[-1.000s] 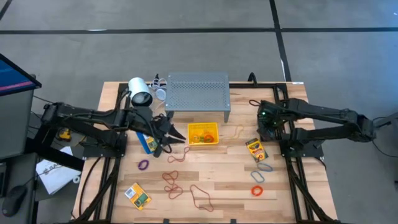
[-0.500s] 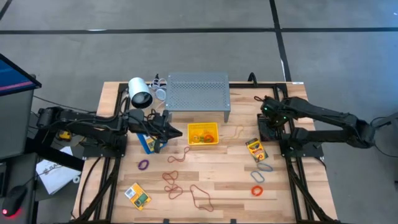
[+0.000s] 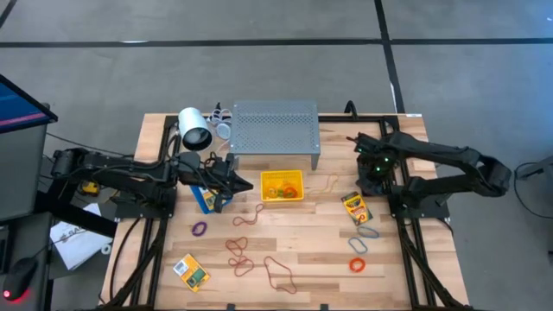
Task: Pick & Place Office Desk Supplies
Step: Put the blue rubber band into the black bin
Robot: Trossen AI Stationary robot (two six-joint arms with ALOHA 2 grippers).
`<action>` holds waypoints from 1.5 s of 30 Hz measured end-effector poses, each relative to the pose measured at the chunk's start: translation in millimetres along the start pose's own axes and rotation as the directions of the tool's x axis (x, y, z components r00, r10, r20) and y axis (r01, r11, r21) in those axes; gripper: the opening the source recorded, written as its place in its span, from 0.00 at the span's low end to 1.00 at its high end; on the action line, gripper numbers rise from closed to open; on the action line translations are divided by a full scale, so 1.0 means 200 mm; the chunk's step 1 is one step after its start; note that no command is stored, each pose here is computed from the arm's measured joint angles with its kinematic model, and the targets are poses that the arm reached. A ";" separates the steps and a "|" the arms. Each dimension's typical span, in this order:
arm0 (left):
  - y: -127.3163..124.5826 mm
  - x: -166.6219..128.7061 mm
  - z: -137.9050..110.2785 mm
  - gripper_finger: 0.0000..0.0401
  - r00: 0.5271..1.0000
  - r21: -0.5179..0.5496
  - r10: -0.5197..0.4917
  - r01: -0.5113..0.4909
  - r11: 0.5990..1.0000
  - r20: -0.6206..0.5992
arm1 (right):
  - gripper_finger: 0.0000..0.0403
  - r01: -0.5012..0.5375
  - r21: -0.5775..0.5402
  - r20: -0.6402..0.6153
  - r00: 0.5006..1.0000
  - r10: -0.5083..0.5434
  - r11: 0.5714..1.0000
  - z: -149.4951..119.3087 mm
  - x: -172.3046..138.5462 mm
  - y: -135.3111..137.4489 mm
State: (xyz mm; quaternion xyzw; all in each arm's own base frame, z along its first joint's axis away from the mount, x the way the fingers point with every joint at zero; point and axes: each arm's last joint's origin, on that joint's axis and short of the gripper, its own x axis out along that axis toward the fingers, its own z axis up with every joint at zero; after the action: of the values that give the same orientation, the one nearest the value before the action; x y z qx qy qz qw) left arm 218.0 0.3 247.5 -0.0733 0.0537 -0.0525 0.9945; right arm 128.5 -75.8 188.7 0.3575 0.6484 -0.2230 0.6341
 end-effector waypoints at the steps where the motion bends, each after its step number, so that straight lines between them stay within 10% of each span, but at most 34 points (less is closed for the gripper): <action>1: 0.00 0.00 0.00 0.03 1.000 0.000 0.000 0.000 1.000 0.000 | 0.09 -0.003 0.007 -0.013 1.000 0.003 1.000 0.01 0.01 0.00; 15: 0.01 0.00 0.00 0.03 1.000 0.037 0.006 -0.006 0.999 0.004 | 0.47 0.021 0.074 -0.056 0.998 -0.017 0.997 0.07 0.04 -0.09; 45: 0.04 -0.01 0.01 0.03 0.999 0.028 0.038 -0.039 0.999 0.019 | 0.28 -0.063 0.111 0.013 0.998 0.062 0.992 0.11 -0.11 -0.14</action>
State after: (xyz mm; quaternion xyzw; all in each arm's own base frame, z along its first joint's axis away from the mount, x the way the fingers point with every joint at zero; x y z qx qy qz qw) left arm 217.7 8.1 249.3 -0.0588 0.0451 -0.0333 0.9967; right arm 121.7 -114.2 202.7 0.4114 0.6205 -0.2403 0.6229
